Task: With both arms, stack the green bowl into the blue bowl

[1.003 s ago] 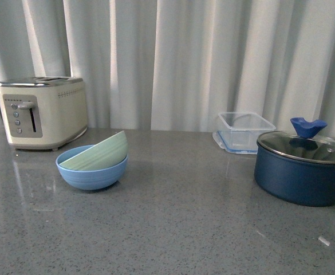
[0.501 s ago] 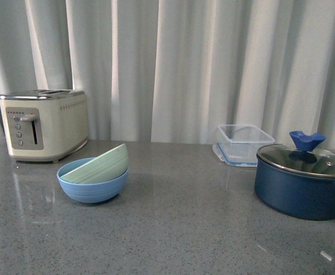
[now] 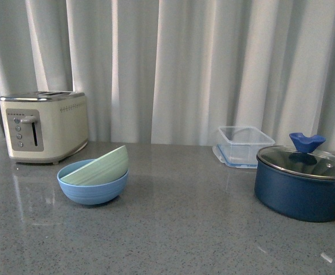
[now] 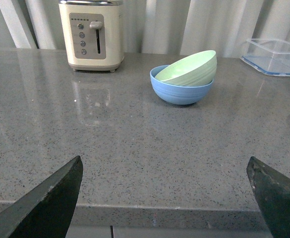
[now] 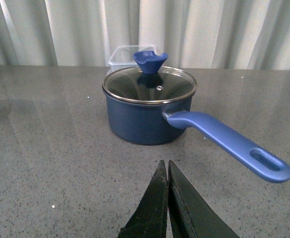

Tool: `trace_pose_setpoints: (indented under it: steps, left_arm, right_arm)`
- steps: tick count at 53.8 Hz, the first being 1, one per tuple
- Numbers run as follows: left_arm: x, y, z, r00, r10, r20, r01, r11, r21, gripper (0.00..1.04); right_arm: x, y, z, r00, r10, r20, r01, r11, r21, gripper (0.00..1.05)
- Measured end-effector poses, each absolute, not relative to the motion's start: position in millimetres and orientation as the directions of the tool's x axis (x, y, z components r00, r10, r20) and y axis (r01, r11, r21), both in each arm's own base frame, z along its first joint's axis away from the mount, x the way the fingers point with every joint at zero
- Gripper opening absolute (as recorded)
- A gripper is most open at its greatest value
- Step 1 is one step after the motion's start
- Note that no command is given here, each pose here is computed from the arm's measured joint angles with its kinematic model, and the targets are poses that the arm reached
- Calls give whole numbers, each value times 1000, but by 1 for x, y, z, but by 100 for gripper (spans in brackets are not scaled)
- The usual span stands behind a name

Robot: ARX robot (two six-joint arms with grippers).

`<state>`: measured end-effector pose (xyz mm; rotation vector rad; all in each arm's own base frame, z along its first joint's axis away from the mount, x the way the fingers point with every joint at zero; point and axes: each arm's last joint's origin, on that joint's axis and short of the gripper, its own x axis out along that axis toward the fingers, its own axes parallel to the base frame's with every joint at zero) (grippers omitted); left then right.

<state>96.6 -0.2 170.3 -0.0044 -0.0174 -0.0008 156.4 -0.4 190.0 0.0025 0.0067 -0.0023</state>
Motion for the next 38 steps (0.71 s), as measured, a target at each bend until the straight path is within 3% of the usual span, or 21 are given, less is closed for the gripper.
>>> trace_pose_setpoints:
  steps: [38]
  left_arm:
    - [97, 0, 170, 1000, -1, 17, 1, 1000, -4, 98]
  right_arm:
    - [125, 0, 167, 1000, -2, 0, 2, 1000, 2, 1]
